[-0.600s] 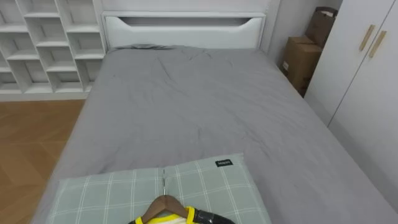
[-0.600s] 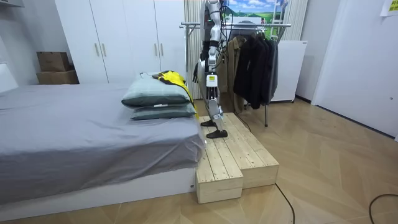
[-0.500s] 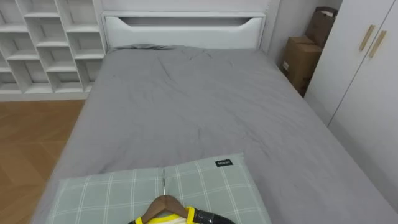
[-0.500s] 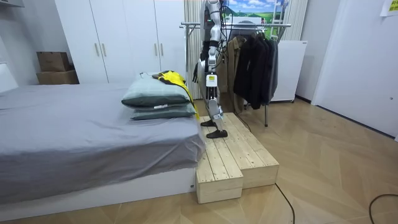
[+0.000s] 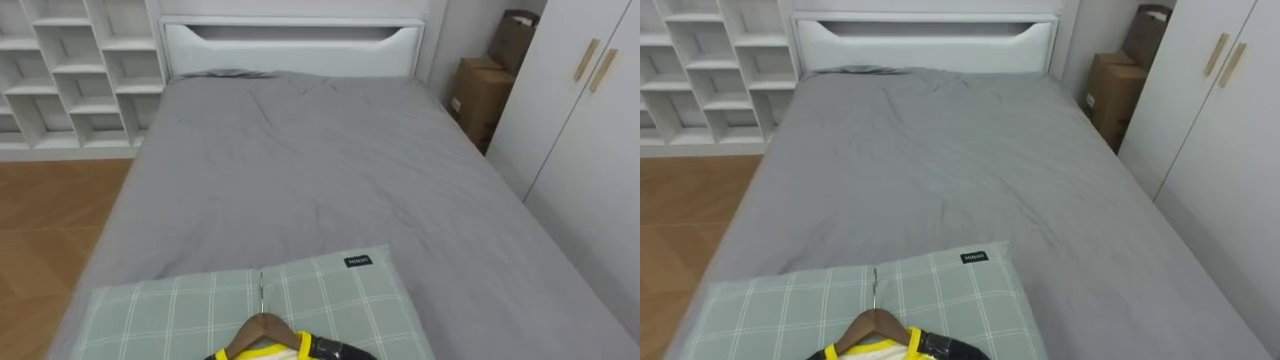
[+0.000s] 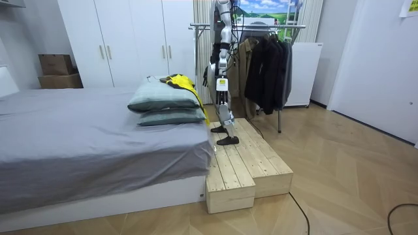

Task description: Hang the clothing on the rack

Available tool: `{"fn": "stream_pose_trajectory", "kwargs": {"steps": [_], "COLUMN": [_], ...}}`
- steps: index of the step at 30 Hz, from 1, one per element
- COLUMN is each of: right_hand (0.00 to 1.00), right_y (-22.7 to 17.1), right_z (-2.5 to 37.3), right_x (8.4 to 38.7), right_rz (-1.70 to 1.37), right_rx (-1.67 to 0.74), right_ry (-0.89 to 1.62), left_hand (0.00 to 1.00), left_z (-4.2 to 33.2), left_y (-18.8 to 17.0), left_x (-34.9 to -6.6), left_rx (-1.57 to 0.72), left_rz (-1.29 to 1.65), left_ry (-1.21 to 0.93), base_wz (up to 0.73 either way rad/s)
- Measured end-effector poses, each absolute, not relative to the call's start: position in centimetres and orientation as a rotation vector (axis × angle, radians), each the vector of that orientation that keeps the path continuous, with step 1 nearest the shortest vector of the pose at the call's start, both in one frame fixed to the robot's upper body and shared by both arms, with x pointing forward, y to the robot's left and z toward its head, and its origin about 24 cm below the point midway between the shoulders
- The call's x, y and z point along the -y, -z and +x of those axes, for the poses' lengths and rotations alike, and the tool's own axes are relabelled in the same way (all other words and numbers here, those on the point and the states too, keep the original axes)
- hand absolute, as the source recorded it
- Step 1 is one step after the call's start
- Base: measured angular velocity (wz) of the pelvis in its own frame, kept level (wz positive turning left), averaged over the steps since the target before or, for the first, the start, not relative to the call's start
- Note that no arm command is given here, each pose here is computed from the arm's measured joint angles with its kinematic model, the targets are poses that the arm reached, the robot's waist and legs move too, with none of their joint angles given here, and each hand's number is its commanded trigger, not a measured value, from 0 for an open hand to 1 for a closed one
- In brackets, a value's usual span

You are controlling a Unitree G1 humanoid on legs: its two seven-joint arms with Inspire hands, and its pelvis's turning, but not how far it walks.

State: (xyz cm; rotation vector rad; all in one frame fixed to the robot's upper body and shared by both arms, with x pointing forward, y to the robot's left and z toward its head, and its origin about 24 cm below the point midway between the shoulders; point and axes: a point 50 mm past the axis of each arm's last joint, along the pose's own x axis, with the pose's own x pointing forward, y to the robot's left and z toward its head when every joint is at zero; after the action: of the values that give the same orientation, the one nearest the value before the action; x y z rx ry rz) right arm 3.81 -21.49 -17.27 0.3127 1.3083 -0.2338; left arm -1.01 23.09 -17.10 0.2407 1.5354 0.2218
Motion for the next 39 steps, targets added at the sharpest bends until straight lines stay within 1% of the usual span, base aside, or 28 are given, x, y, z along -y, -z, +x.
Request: {"fn": "stream_pose_trajectory", "kwargs": {"steps": [14,18,27,33,39], "right_hand": [0.0,0.0,0.0,0.0,0.0], "right_y": [17.2,17.2,17.0,16.8,16.7], "right_z": [4.4,4.6,5.2,5.2,5.2], "right_x": [21.6,21.7,22.2,23.0,23.5], "right_rz": [0.199,0.173,0.08,0.018,-0.016], "right_rx": [-1.314,-1.318,-1.293,-1.275,-1.27], "right_ry": [0.2,0.189,0.185,0.197,0.192], "left_hand": [0.0,0.0,0.0,0.0,0.0], "left_z": [-1.1,-0.6,3.6,4.5,6.7], "left_y": [17.0,16.8,15.2,14.5,13.0], "left_x": [-23.3,-23.8,-26.6,-27.3,-28.4], "left_rx": [-1.526,-1.487,-1.212,-1.137,-0.984], "left_rz": [0.25,0.276,0.418,0.474,0.534], "left_ry": [-0.259,-0.323,-0.583,-0.677,-0.731], "base_wz": [0.01,0.01,0.06,0.03,0.11]}}
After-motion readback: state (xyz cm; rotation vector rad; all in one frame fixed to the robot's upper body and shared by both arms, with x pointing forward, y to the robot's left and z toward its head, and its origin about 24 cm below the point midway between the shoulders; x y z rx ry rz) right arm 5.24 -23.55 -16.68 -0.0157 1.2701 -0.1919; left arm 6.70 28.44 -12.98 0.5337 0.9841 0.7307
